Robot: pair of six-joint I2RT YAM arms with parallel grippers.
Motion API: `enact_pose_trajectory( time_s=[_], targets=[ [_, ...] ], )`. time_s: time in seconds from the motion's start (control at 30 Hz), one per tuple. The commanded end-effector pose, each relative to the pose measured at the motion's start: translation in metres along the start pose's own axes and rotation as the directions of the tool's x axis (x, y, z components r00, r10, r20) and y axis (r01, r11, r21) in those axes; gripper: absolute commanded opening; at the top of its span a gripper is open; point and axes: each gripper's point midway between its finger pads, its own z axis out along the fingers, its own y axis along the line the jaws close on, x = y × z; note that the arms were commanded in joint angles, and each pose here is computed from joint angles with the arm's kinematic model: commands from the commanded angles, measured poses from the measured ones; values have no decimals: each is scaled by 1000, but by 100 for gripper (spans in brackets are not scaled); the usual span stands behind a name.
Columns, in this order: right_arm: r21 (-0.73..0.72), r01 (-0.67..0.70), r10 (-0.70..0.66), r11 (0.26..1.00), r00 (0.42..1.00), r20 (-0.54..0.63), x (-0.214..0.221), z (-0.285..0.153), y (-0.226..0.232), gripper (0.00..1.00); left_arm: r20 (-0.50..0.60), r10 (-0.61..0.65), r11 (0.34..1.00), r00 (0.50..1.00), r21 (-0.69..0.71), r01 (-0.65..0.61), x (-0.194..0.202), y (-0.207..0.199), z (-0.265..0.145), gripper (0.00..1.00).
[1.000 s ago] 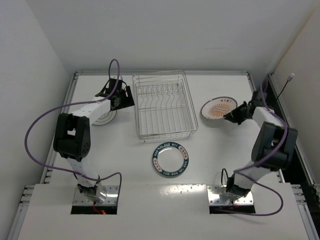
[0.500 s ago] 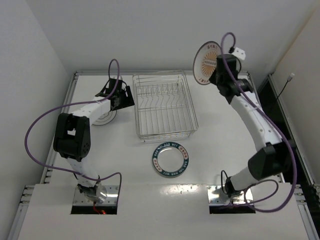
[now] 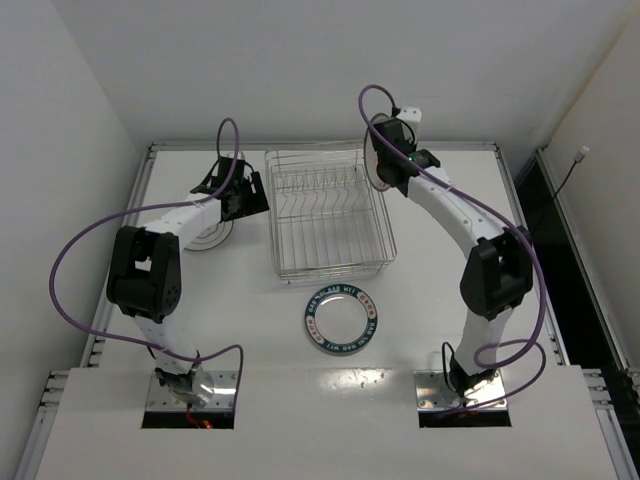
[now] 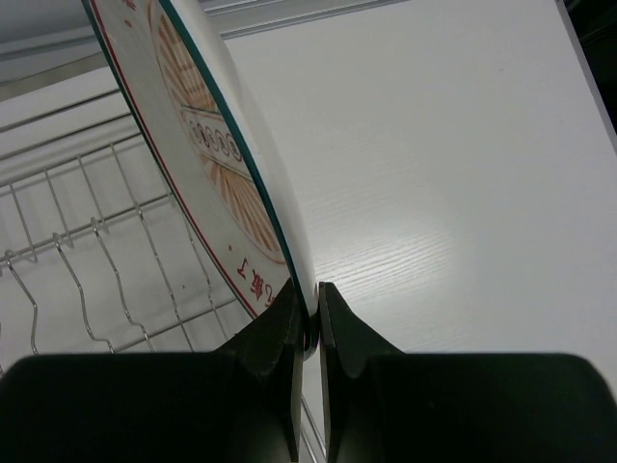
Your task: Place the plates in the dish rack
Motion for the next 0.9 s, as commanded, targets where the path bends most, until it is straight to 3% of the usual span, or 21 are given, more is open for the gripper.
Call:
enact_pose_trajectory(
  time_s=[0.0,0.63,0.87],
  targets=[
    [48,-44,39,998,994,105,-36,-6,-5,0,65,-7,999,998,45,4,-24,-17,-12,67],
    [-11,2,-2,1000,1000,-14,19,8,35,0,49,-5,999,999,37,3,-19,-15,-9,67],
    [109,-5,-14,994,985,173,-43,-35,10,0,49,-5,999,999,37,3,-19,-15,-9,67]
  ],
)
